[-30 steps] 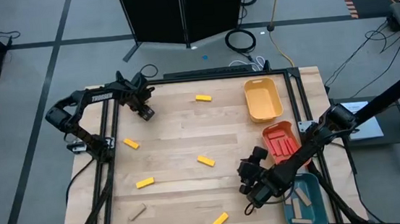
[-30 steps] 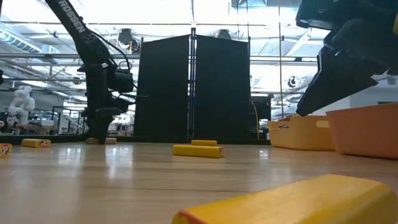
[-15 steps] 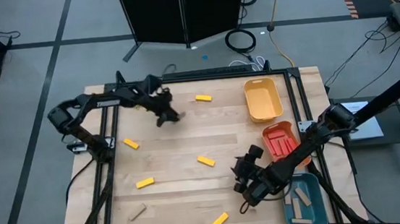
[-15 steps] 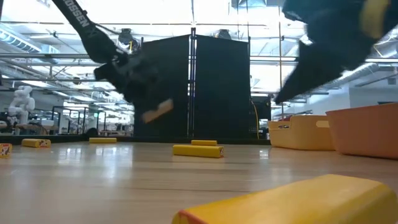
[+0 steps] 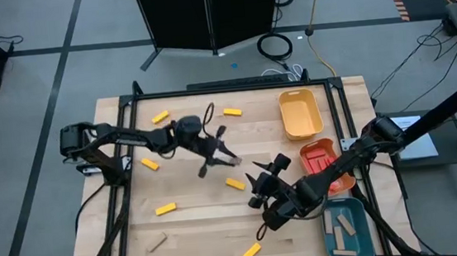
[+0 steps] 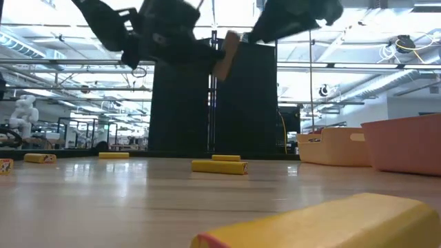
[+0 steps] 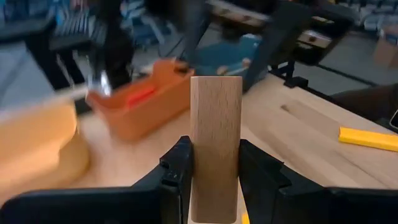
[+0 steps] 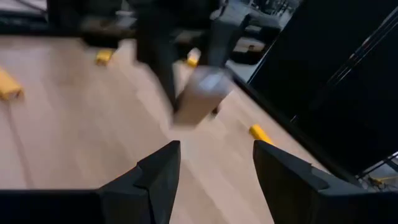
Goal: Sort blocks
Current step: Put the brown block into the blue bin
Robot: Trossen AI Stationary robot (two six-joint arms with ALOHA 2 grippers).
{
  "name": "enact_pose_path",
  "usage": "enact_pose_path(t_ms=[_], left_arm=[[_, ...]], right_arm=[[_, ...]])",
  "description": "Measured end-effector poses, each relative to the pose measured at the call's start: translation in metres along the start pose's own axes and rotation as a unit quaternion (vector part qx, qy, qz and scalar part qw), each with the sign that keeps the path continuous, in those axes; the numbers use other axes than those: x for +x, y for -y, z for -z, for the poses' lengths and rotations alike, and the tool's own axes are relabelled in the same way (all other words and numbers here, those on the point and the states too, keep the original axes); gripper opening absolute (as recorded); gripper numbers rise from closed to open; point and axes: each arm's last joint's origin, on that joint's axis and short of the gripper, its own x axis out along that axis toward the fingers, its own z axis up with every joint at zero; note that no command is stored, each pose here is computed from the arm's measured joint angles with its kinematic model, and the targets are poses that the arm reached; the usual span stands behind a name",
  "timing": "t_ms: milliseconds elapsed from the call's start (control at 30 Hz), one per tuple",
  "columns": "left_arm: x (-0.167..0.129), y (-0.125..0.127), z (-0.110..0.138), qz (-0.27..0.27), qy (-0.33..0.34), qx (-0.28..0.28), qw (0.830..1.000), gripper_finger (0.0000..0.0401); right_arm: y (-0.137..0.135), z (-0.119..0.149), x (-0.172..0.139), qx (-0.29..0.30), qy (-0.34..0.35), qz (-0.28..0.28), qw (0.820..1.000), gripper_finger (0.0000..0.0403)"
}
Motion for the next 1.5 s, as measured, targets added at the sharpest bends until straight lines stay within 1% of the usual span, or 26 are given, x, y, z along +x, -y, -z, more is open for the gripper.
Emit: enact_pose_path(t_ms=[100, 233, 367, 500, 667, 833, 933, 1033, 1300, 1400, 1500], left_arm=[[0.009, 0.012, -0.007, 0.0, 0.009, 0.05, 0.999, 0.0095], [0.015, 0.02, -0.011, 0.005, 0.012, 0.082, 0.997, 0.0095], [0.015, 0.02, -0.013, -0.005, 0.017, 0.092, 0.996, 0.0095], [0.015, 0.019, -0.015, -0.01, 0.028, 0.099, 0.995, 0.0095], [0.016, 0.02, -0.016, -0.005, 0.034, 0.107, 0.994, 0.0095], [0.017, 0.023, -0.018, 0.002, 0.039, 0.113, 0.993, 0.0095], [0.017, 0.023, -0.018, 0.002, 0.04, 0.114, 0.993, 0.0096], [0.017, 0.023, -0.018, 0.002, 0.04, 0.113, 0.993, 0.0096], [0.017, 0.022, -0.019, -0.011, 0.038, 0.112, 0.993, 0.0096], [0.017, 0.022, -0.018, -0.012, 0.036, 0.113, 0.993, 0.0111], [0.017, 0.022, -0.017, -0.02, 0.023, 0.113, 0.993, 0.0143]], right_arm=[[0.0, -0.014, 0.0, -0.003, 0.005, 0.0, 1.0, 0.0199], [0.0, -0.032, -0.004, -0.011, 0.008, -0.017, 1.0, 0.0211], [-0.002, -0.048, -0.004, 0.004, -0.016, -0.075, 0.997, 0.0224], [-0.001, -0.052, 0.004, 0.008, -0.042, -0.116, 0.992, 0.0231], [0.002, -0.054, 0.01, 0.009, -0.044, -0.113, 0.993, 0.0231], [0.003, -0.054, 0.011, 0.01, -0.034, -0.093, 0.995, 0.0226], [0.004, -0.055, 0.012, 0.008, -0.035, -0.092, 0.995, 0.0211], [0.004, -0.055, 0.014, 0.01, -0.036, -0.09, 0.995, 0.0185], [0.004, -0.055, 0.014, -0.001, -0.036, -0.09, 0.995, 0.008], [0.004, -0.055, 0.014, -0.001, -0.036, -0.09, 0.995, 0.0075], [0.006, -0.055, 0.012, 0.0, -0.043, -0.103, 0.994, 0.0075]])
